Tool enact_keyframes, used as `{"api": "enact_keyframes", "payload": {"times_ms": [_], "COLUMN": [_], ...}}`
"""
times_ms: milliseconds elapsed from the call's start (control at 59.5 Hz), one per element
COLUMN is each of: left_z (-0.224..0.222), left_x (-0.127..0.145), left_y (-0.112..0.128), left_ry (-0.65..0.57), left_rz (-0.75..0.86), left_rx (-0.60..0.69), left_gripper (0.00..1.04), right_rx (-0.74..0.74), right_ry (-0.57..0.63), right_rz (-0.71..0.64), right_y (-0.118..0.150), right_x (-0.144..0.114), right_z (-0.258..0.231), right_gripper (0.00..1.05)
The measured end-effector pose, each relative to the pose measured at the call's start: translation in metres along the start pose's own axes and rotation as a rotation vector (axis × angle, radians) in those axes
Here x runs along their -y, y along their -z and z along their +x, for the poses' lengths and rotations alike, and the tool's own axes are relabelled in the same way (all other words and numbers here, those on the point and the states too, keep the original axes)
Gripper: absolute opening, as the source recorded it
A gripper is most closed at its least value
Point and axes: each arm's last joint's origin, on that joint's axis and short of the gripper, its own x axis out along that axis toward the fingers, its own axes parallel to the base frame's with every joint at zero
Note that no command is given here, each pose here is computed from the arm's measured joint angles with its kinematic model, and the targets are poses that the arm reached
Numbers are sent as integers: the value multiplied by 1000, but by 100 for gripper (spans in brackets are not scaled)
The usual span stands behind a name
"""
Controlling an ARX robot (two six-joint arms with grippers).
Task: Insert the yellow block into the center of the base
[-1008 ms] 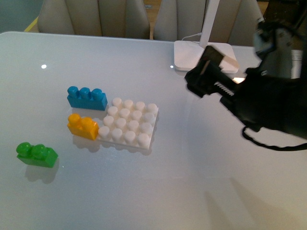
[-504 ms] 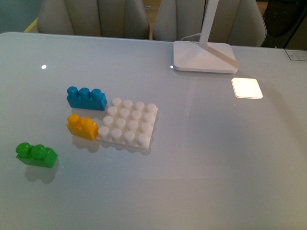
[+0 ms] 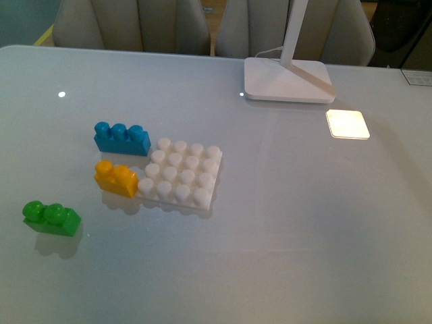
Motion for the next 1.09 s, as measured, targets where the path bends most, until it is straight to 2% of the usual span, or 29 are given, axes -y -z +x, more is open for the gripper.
{"api": "enact_keyframes", "payload": {"times_ms": [319, 1092], "left_z": [0, 0], "left_x": [0, 0], "left_y": [0, 0], "left_ry": [0, 0], "left_rz": [0, 0], "left_rx": [0, 0], "left_gripper": [97, 97], "right_rx": [16, 20], "right_ry": [0, 0], "right_rz": [-1, -1], "right_y": [9, 12], "right_x": [0, 0], "right_z": [-10, -31], "right_gripper": [2, 2]}}
